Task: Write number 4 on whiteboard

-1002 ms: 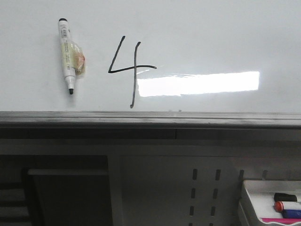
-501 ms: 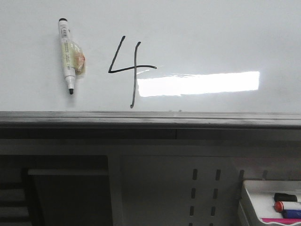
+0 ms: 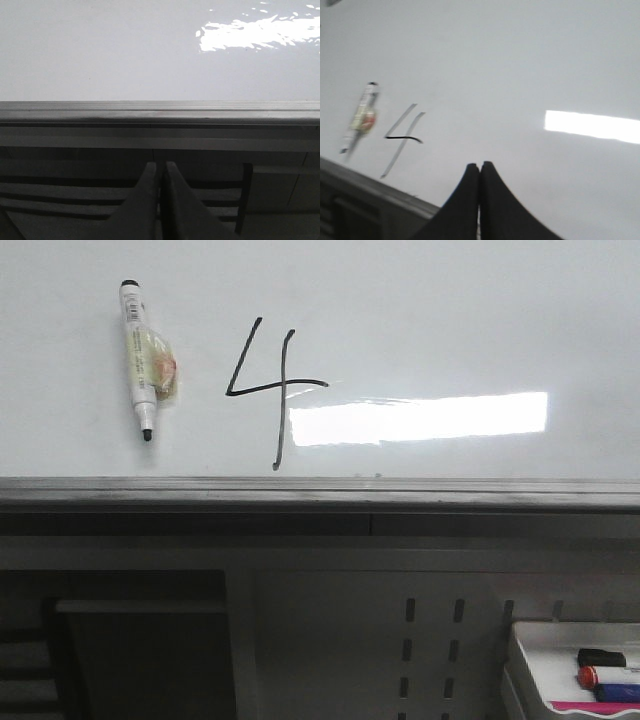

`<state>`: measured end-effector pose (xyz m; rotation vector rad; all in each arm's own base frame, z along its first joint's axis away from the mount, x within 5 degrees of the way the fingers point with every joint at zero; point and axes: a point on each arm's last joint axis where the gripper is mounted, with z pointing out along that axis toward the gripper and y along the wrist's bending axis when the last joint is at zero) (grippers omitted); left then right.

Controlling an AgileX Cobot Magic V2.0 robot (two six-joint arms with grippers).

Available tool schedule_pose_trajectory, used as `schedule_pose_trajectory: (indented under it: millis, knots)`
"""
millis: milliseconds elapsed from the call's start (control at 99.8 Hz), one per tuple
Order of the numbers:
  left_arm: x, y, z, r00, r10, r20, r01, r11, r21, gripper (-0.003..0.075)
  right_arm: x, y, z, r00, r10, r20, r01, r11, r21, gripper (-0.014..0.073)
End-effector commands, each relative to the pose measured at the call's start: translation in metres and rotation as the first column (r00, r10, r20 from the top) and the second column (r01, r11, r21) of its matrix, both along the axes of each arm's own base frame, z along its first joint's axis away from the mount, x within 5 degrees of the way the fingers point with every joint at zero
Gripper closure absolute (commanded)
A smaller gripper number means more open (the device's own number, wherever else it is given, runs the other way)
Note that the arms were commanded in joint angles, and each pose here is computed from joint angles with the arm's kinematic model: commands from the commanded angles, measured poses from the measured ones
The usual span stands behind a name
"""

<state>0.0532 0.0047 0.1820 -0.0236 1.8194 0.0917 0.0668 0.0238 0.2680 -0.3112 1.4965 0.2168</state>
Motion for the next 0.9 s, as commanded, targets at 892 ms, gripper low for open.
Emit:
schedule_pose_trajectory:
  millis: [892]
  knots:
    - [0.000, 0.000, -0.006, 0.999, 0.001, 0.044, 0.000, 1.000, -0.010, 0.0741, -0.014, -0.028, -0.094, 0.870, -0.406, -0.279, 0.407, 0.912, -0.058, 0.0659]
